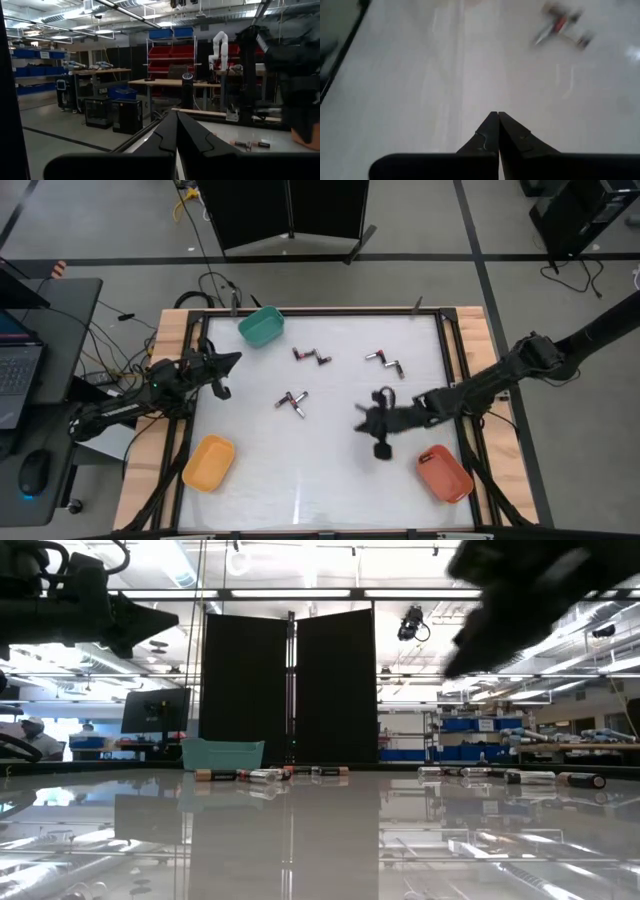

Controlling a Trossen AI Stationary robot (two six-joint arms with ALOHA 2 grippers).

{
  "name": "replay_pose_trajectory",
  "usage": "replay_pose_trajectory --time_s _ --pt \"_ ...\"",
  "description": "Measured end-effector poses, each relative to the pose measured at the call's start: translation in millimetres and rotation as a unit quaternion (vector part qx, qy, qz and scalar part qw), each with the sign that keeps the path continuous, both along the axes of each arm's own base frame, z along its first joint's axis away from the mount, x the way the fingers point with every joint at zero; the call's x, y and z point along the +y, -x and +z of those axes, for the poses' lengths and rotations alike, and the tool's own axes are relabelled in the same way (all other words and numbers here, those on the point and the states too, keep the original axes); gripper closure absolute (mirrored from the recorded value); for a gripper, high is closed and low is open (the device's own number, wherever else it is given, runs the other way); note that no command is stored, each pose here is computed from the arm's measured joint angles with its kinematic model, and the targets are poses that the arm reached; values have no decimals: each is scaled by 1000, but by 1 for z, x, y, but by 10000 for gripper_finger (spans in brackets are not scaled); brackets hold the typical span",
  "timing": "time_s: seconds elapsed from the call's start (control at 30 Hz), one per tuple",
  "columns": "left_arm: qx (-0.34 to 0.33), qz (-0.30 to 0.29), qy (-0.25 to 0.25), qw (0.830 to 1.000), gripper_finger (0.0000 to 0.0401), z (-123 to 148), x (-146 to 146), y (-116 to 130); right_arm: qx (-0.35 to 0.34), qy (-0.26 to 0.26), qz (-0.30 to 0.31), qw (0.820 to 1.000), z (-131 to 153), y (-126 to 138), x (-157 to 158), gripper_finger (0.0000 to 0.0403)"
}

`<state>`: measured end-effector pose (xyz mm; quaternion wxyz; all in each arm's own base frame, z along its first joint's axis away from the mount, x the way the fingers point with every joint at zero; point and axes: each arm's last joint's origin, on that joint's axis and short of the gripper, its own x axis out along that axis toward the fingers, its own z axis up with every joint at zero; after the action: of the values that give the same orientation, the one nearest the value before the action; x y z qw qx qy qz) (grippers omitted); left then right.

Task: Sort batteries
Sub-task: Put the silver battery into the yellow bin

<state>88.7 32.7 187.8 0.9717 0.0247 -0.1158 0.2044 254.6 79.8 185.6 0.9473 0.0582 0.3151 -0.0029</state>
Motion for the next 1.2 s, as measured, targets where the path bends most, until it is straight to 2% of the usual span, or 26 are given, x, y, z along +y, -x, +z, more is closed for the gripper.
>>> replay_pose_trajectory --time_s 0.1,0.3,0.53,0.63,0.73,0.93,1.2 --pt "-11 0 -4 1000 387 2 0 1 -48 25 -13 998 -5 -6 -19 395" --pt "-54 -1 -15 998 387 10 -1 3 -68 51 -62 994 -7 -12 -54 392" --pt "-142 -49 40 988 386 22 -3 7 -70 68 -108 989 -5 -14 -86 386" --pt "-93 -102 36 990 386 22 -6 3 -65 93 -94 989 -6 -14 -92 392" --pt "-70 -156 36 985 386 31 -7 -2 -61 111 -85 988 -6 -13 -94 395" --pt "25 -193 63 979 386 48 -2 -27 -40 138 -76 987 -8 -11 -100 389" --pt "206 -240 103 943 386 64 12 -77 -49 161 -87 982 0 -8 -113 394"
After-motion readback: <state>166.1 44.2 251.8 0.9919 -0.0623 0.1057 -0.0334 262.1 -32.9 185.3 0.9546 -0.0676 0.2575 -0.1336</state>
